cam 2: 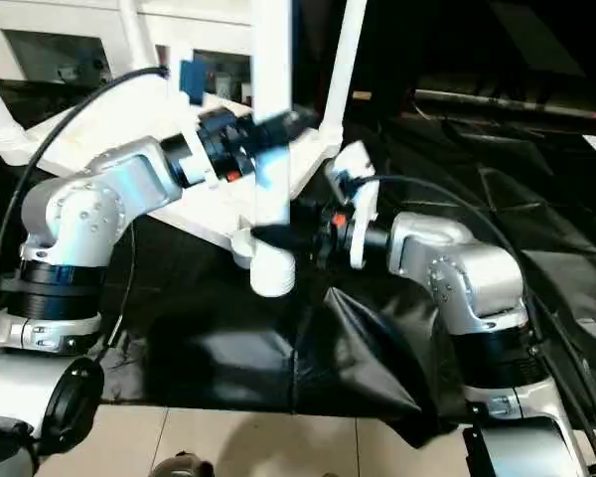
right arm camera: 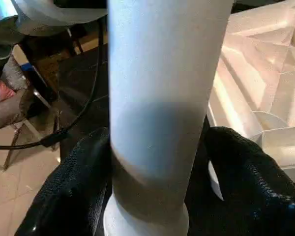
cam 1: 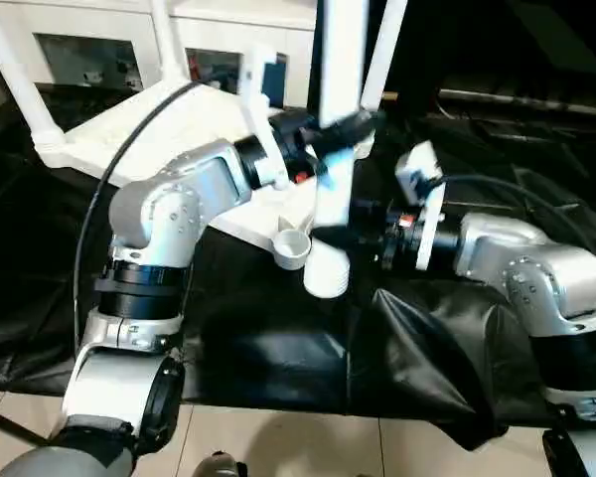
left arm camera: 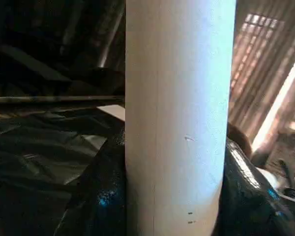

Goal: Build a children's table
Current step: Pick table leg

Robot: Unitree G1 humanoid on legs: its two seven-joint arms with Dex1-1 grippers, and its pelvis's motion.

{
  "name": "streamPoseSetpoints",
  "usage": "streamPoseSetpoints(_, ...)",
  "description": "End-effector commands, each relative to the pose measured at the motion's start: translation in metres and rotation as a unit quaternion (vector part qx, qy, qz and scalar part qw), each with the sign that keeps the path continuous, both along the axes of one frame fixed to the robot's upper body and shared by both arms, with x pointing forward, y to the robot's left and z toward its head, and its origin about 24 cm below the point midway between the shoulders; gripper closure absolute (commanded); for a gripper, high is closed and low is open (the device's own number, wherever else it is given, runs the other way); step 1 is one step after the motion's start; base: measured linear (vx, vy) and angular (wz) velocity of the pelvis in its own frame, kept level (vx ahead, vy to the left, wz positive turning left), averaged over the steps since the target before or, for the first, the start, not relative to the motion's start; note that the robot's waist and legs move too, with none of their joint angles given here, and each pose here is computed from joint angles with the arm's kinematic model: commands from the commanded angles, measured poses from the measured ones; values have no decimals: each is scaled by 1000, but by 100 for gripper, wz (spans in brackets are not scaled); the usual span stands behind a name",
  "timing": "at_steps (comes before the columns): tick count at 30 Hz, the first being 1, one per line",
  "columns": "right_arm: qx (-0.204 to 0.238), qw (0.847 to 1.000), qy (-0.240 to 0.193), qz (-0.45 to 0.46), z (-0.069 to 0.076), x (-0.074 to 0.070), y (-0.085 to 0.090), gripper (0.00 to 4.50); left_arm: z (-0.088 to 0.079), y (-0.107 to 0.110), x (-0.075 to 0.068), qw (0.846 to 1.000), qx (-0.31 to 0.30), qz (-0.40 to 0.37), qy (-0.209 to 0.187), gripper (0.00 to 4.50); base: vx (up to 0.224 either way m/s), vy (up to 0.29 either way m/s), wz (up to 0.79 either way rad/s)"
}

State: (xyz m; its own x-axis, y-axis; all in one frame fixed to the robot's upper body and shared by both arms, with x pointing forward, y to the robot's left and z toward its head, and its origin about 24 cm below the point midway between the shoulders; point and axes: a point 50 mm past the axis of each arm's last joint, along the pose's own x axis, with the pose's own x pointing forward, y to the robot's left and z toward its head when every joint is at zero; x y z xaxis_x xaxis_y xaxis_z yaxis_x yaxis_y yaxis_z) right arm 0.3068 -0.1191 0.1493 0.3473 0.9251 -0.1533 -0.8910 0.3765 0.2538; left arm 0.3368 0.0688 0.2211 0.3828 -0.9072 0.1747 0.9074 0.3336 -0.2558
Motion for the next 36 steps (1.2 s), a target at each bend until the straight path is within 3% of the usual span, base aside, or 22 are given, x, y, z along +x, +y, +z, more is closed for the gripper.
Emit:
streamPoseSetpoints(1,0,1000,6,3,0,0,0,128,11,-6,-3,999,2,-19,-26,270,0,0,0)
streamPoseSetpoints(17,8,999,38,28,-8,-4,6,128,12,-6,-7,998,-2,-39,-40,270,0,0,0)
streamPoseSetpoints(36,15,999,38,24,-8,0,7,128,9,-9,-10,997,9,-58,-44,270,0,0,0)
